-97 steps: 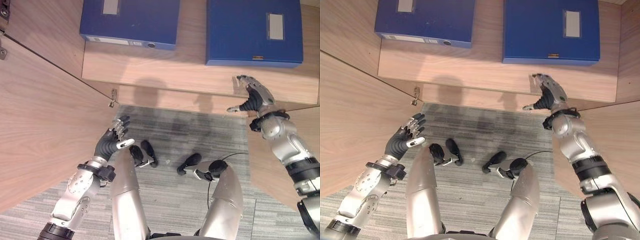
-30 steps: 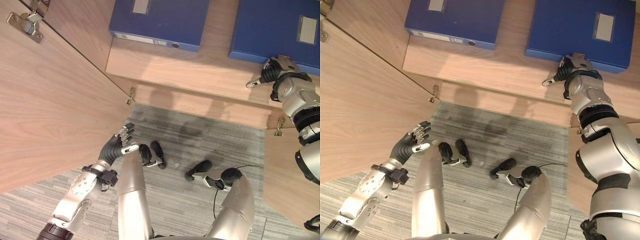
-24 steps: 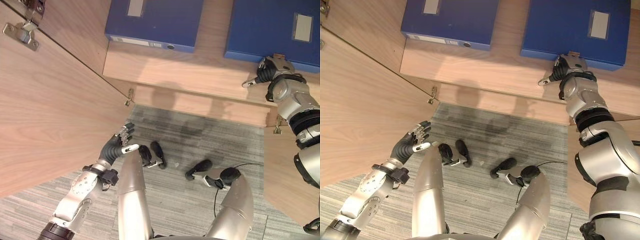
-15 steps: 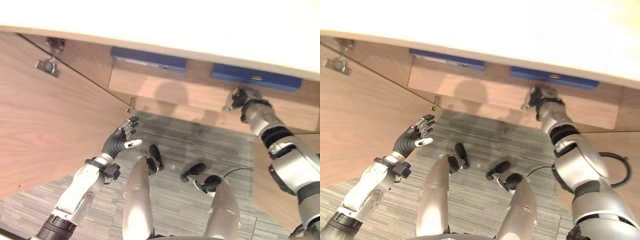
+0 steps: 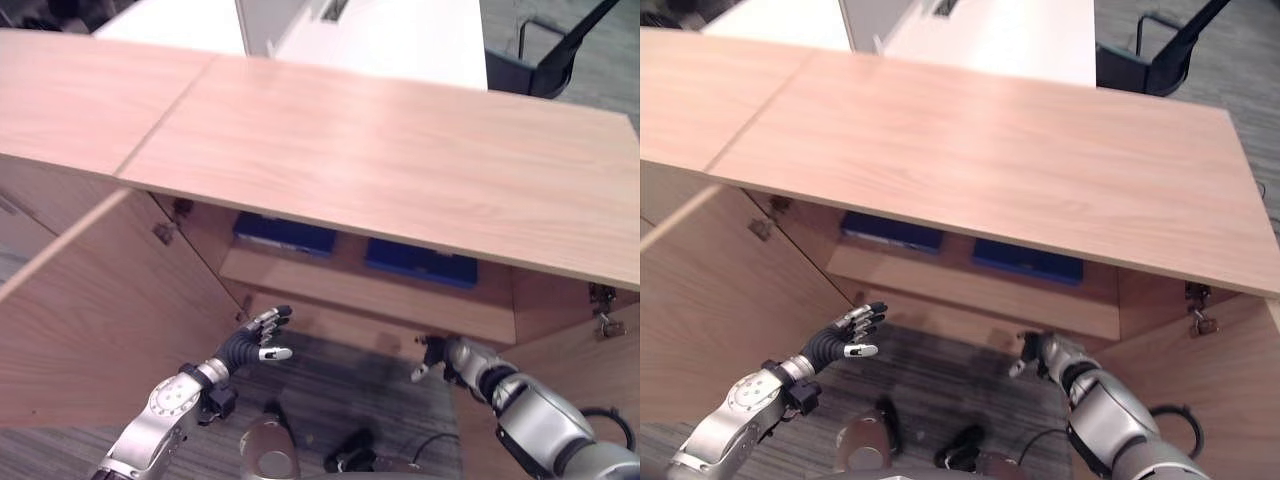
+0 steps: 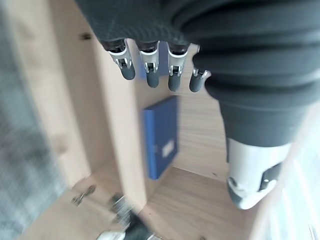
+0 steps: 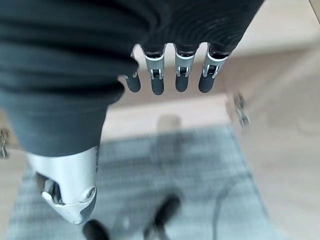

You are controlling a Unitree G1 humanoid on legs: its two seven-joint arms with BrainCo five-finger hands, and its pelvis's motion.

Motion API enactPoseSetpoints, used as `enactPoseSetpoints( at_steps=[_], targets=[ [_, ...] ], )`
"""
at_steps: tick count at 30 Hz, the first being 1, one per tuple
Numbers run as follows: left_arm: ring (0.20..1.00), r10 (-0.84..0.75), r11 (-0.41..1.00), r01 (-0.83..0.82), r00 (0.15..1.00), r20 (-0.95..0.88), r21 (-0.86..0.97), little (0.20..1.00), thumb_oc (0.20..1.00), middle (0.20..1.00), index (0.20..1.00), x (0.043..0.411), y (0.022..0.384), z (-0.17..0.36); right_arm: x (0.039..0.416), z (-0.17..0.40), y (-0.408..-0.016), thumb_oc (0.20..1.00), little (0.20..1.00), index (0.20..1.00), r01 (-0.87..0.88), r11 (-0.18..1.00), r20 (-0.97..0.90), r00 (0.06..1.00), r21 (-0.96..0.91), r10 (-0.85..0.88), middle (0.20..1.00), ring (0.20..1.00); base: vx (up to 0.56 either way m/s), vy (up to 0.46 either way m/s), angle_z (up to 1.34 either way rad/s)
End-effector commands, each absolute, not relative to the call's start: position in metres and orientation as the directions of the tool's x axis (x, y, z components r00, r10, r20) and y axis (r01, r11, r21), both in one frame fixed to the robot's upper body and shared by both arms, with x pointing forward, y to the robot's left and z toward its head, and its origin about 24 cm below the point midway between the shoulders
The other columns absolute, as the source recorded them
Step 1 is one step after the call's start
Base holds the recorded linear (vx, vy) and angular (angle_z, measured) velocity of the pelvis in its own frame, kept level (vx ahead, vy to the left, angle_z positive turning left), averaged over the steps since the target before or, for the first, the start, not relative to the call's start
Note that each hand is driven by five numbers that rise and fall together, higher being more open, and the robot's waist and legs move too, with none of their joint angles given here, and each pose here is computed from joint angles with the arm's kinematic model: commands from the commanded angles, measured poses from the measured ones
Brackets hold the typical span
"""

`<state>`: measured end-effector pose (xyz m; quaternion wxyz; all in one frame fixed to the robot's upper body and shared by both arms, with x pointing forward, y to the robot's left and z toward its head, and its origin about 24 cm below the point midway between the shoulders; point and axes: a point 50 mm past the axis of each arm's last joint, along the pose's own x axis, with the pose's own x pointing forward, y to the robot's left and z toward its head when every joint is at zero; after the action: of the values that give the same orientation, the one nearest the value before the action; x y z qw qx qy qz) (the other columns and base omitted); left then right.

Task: Put the empty folder in the office cabinet

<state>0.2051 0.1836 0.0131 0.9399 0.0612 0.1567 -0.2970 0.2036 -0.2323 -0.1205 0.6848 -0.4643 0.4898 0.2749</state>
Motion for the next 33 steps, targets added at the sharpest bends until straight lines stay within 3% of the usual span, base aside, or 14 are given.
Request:
enactPoseSetpoints(
  at_steps=[1,3,7,9,14,21,33],
  targets=[
    [1.0,-0.562,0.796,0.601,0.777,-0.283,0.071,1.0,1.0,1.0,1.0,0.206,0.179,0.025,0.252,-0.096,-0.204,1.0,1.0,1.0,-0.738,0.535,-0.87,0.493,-0.411,0.012,1.0,1.0,-0.17,0.415,1.45],
    [1.0,-0.503,0.823,0.559,0.801,-0.324,0.102,1.0,1.0,1.0,1.0,0.209,0.185,0.013,0.227,-0.115,-0.194,1.0,1.0,1.0,-0.687,0.653,-0.889,0.456,-0.318,0.046,1.0,1.0,-0.37,0.548,0.47],
    [1.0,-0.453,0.847,0.52,0.817,-0.358,0.115,1.0,1.0,1.0,1.0,0.209,0.192,0.004,0.202,-0.129,-0.186,1.0,1.0,1.0,-0.645,0.73,-0.909,0.41,-0.226,0.081,1.0,1.0,-0.23,0.291,0.05],
    [1.0,-0.432,0.861,0.501,0.812,-0.392,0.089,1.0,1.0,1.0,1.0,0.205,0.191,-0.008,0.174,-0.143,-0.188,1.0,1.0,1.0,-0.541,0.83,-0.929,0.361,-0.137,0.082,1.0,1.0,-0.15,0.219,0.21],
    [1.0,-0.459,0.854,0.518,0.787,-0.412,0.039,1.0,1.0,1.0,1.0,0.201,0.18,-0.018,0.126,-0.161,-0.194,1.0,1.0,1.0,-0.331,0.943,-0.957,0.284,-0.042,0.057,1.0,1.0,-0.1,0.155,0.24],
    [1.0,-0.47,0.863,0.505,0.784,-0.405,-0.024,1.0,1.0,1.0,1.0,0.2,0.172,-0.023,0.081,-0.17,-0.209,1.0,1.0,1.0,-0.192,0.981,-0.984,0.179,-0.015,0.02,1.0,1.0,-0.07,0.127,-0.01],
    [1.0,-0.42,0.904,0.41,0.798,-0.432,-0.123,1.0,1.0,1.0,1.0,0.186,0.18,-0.035,0.068,-0.17,-0.219,1.0,1.0,1.0,-0.12,0.992,-0.988,0.155,-0.028,-0.009,1.0,1.0,-0.07,-0.127,-0.91]
  ],
)
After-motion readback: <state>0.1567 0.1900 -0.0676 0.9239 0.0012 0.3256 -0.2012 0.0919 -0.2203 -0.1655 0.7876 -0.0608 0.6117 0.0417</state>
